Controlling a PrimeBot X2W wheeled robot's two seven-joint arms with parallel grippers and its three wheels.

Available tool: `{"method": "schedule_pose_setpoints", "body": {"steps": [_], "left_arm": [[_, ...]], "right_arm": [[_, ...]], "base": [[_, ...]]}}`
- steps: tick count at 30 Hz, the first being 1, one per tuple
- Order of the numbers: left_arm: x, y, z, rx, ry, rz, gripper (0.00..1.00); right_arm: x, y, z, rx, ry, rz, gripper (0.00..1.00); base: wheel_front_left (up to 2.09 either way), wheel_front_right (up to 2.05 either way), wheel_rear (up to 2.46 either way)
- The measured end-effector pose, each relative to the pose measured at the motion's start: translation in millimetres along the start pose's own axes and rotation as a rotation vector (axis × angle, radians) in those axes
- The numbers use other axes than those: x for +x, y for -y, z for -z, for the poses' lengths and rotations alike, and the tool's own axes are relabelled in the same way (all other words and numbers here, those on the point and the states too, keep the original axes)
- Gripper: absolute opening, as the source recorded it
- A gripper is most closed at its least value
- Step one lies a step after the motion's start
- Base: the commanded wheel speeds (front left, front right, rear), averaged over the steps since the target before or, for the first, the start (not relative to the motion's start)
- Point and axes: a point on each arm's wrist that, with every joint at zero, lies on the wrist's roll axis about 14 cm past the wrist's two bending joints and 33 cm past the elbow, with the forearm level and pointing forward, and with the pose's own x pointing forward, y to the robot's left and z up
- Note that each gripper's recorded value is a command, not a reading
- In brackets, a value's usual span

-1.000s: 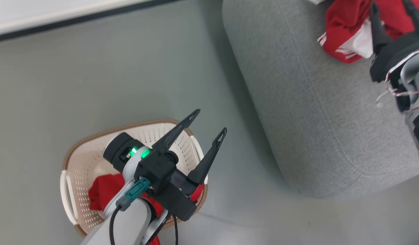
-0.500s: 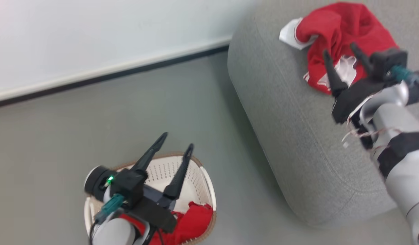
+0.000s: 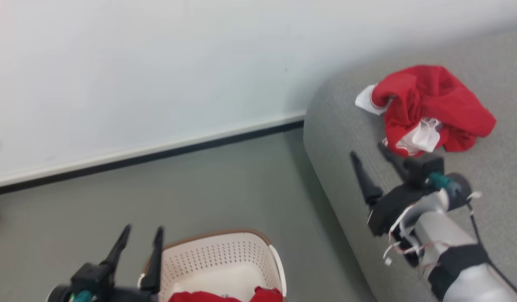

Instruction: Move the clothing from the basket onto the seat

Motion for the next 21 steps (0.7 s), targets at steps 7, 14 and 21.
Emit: {"method": "schedule_pose_setpoints", "body": {"steps": [7, 14, 21], "left_arm": [[-37, -35, -10, 0.017, 0.026, -0.133, 1.00], [-57, -49, -16, 0.012, 0.052, -0.198, 1.00], [-78, -59, -12, 0.001, 0.043, -0.258, 1.00]], "right_arm": [[-21, -35, -8, 0.016, 0.070, -0.037, 1.00], [-41, -59, 1, 0.043, 0.093, -0.043, 1.00], [-64, -64, 15, 0.063, 0.086, -0.010, 1.00]], "base": [[0.00, 0.00, 0.00], [0.00, 0.00, 0.00], [0.00, 0.00, 0.00]]}}
